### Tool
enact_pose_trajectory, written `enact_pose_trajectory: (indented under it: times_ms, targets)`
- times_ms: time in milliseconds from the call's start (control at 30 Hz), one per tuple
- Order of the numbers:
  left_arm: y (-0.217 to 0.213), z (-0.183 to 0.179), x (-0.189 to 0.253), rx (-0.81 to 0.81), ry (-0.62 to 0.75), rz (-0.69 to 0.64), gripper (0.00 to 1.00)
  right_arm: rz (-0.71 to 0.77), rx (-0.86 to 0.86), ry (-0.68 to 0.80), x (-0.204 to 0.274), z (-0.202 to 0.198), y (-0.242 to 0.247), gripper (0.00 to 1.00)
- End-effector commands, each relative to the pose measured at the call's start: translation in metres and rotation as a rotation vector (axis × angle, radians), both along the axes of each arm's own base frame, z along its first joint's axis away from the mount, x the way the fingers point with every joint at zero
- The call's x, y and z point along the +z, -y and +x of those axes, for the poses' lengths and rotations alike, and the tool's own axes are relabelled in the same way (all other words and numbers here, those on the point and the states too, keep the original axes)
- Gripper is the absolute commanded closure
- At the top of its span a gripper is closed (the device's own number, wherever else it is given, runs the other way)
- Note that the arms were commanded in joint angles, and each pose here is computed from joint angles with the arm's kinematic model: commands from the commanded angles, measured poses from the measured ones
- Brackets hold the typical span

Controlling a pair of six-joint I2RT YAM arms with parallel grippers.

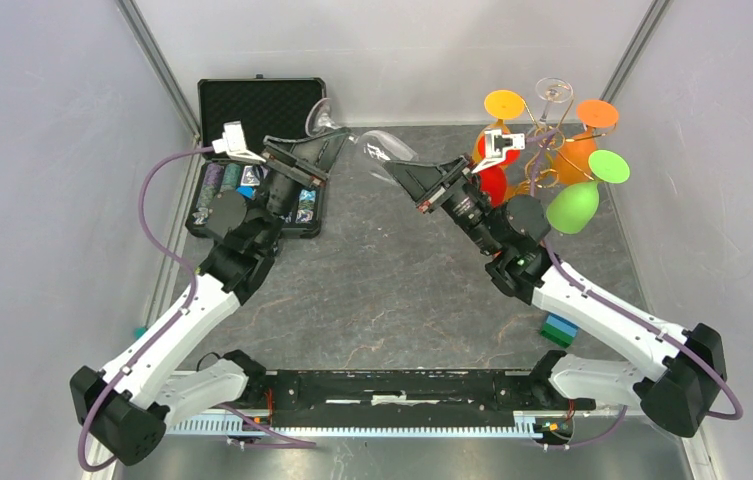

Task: Take the wine glass off the wine glass rack

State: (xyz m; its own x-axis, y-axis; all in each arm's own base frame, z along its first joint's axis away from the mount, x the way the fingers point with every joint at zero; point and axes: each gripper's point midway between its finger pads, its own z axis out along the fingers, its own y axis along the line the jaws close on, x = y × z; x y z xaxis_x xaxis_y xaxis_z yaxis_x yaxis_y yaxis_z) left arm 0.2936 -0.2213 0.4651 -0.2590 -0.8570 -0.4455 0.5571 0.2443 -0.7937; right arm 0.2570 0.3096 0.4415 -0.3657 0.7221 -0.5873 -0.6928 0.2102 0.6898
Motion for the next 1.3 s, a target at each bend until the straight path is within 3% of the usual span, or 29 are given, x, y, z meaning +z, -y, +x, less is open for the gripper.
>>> enact_pose_trajectory:
  times_ms: [0,200,367,533,667,900,1067,1267]
  targets:
    - [-0.007,-0.02,0.003,0.011,0.08,0.09,0.13,-0.132,-0.189,0.051,-0.001,0.025,0.017,1.0]
    - [-0.005,-0.023,-0.02,-0.006,0.047,0.109,0.1,-0.14,-0.176,0.071,-0.01,0.024,0.013,1.0]
    - [-0.008,-0.028,-0.04,0.003,0.014,0.216,0.09,-0.269,-0.182,0.039,-0.032,0.033,0.004,1.0]
    - [-0.034,-0.031,-0.067,0.125,-0.036,0.428,0.08,-0.579,-0.229,0.014,-0.07,0.043,-0.004,1.0]
    - [-0.065,-0.034,-0.084,0.248,-0.086,0.611,0.07,-0.937,-0.251,0.037,-0.1,0.044,-0.008,1.0]
    - [-0.089,-0.039,-0.115,0.301,-0.171,0.822,0.05,-1.37,-0.199,0.054,-0.132,0.058,-0.004,1.0]
    - [-0.097,-0.041,-0.132,0.314,-0.213,0.886,0.04,-1.498,-0.052,0.063,-0.157,0.064,-0.029,1.0]
    - [-0.125,-0.036,-0.177,0.39,-0.406,1.074,0.02,-1.554,0.086,0.03,-0.195,0.065,-0.053,1.0]
